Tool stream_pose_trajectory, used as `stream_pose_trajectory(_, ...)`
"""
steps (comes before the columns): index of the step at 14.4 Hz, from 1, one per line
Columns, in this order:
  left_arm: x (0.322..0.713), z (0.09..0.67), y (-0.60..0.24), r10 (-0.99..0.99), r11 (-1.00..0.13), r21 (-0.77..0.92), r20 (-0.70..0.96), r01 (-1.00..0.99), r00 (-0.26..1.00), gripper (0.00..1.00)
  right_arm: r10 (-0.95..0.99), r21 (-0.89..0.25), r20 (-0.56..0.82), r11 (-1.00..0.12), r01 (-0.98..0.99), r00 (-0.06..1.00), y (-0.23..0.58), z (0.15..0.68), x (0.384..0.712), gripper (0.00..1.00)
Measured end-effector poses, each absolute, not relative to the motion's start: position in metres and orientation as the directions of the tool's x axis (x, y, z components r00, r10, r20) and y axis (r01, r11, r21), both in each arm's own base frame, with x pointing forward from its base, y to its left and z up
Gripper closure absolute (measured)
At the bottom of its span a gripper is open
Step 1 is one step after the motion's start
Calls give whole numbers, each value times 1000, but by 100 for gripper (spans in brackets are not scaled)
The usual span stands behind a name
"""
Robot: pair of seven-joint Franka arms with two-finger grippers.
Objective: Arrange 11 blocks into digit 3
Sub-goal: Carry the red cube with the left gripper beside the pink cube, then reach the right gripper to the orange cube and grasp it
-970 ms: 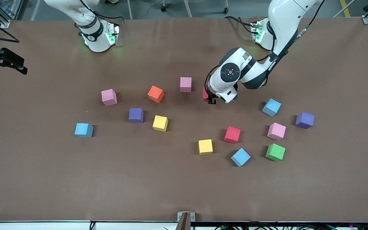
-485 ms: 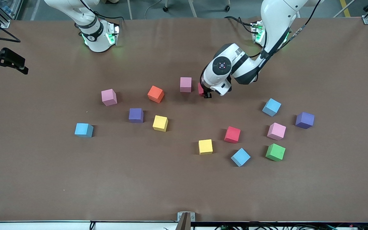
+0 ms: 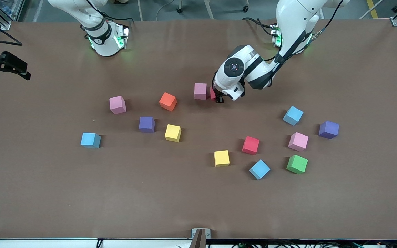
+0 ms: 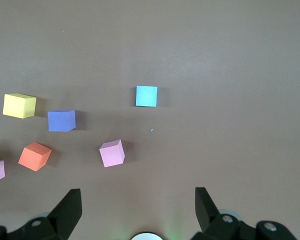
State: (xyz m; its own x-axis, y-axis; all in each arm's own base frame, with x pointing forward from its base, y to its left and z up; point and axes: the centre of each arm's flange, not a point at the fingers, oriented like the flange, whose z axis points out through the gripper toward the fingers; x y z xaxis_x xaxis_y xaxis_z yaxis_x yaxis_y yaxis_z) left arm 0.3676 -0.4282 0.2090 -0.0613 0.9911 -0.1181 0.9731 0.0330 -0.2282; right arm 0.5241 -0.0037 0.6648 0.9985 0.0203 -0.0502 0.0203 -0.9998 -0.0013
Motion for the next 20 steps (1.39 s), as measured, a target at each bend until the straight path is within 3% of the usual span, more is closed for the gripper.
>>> stream_pose_trajectory(15,364,203,-434,988,21,-219,-146,976,-55,43,16,-3,-61,-1000,16,998,-5,663,524,0)
stream_pose_trajectory(17,364,203,-434,988,21,-219,-146,975,-54,43,9,-2,-69,-1000,9,998,-9,650,533,0)
stream_pose_trajectory(20,362,202,-435,988,18,-223,-145,975,-52,43,0,15,-103,-1000,2,995,-14,592,573,0)
